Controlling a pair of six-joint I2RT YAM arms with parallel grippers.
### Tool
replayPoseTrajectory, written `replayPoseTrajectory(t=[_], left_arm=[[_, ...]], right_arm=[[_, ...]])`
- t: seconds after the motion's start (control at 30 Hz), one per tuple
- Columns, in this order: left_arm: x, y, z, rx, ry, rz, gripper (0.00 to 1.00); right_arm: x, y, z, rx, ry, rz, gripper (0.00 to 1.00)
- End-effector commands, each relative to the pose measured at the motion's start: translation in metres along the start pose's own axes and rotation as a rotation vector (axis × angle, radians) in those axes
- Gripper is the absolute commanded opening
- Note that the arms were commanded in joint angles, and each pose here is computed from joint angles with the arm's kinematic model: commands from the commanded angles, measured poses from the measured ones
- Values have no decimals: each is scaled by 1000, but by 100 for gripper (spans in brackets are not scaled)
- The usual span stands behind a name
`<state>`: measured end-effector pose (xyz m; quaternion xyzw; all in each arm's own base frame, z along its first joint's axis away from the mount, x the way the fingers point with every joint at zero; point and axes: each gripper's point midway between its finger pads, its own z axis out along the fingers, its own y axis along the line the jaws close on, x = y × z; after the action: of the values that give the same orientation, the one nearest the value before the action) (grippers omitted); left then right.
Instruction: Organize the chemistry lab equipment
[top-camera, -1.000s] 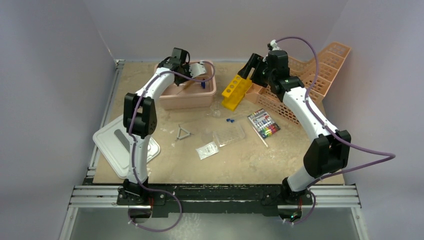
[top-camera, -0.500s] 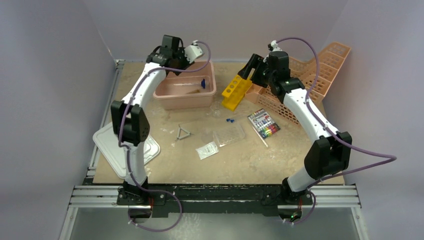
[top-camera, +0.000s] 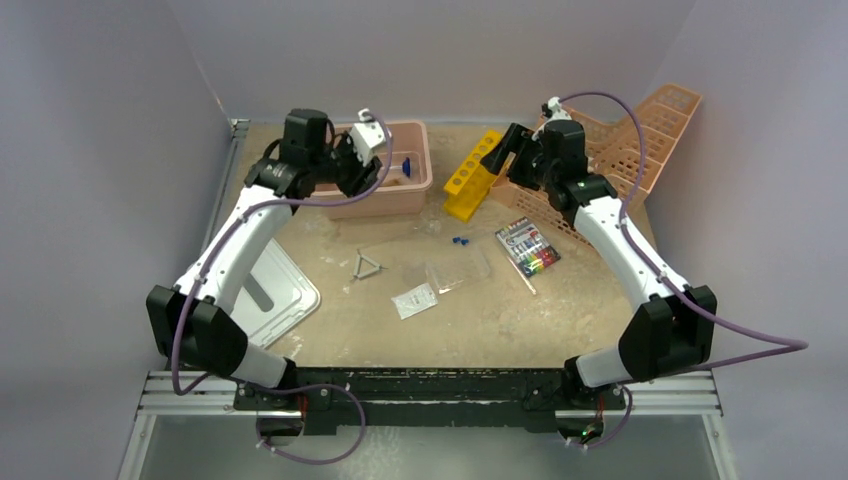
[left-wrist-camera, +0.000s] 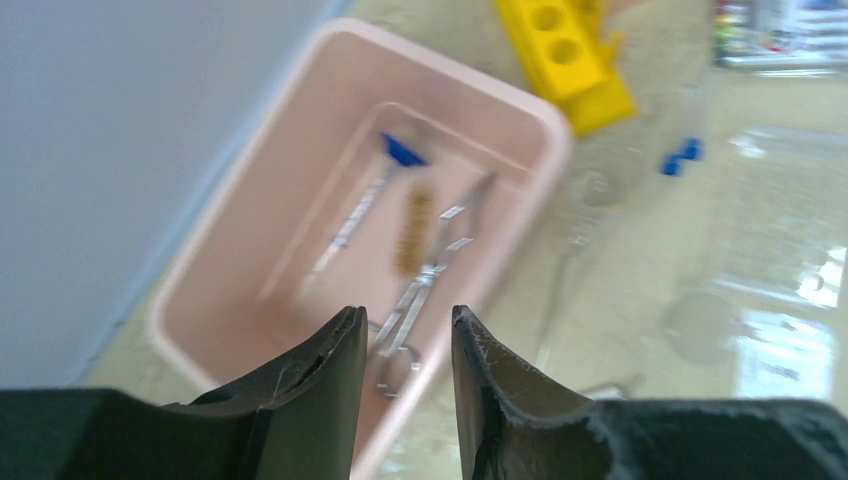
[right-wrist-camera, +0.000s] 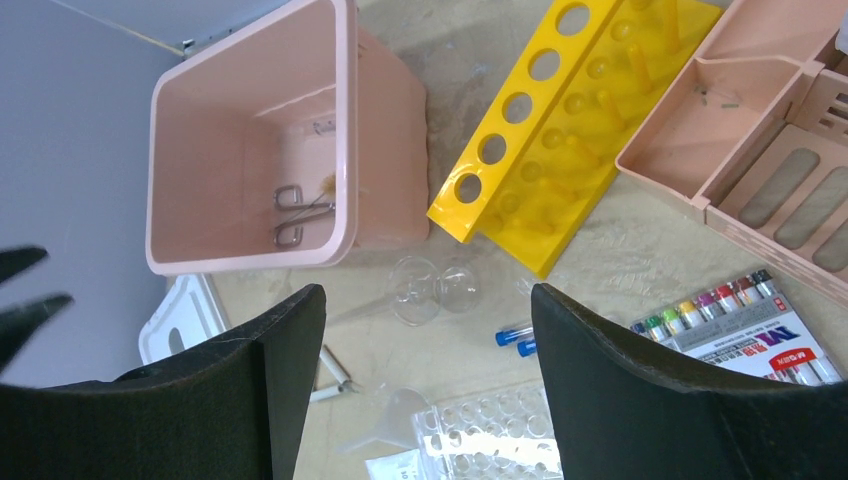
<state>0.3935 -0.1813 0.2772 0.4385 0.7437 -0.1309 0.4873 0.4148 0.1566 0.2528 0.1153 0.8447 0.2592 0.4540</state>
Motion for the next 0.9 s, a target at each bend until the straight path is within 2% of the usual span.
replayPoseTrajectory(t=[0.0,0.1,0.3,0.47,0.6,0.77,0.87], left_arm=[[13,-72,-1,268,-61,-88,46],[34,-88,3,283,5,-105,49],[65,-72,32,142,129,-168,48],[101,-82,59,109,293,-79,48],[118,-83,74,105,338,-66,48],[136,-77,92,76,372,-41,38],[140,-85,103,105,362,-20,37]], right_arm=[[-14,10,-14,-45,-63,-13,77],[-12,9,-18,-42,-61,-13,77],[-3,3,-23,-32,-48,-11,77],[0,4,-29,-38,-35,-8,77],[-8,8,-35,-43,-68,-17,77],[-9,6,-38,-33,-73,-25,77],[-12,5,-41,-25,-86,-30,77]])
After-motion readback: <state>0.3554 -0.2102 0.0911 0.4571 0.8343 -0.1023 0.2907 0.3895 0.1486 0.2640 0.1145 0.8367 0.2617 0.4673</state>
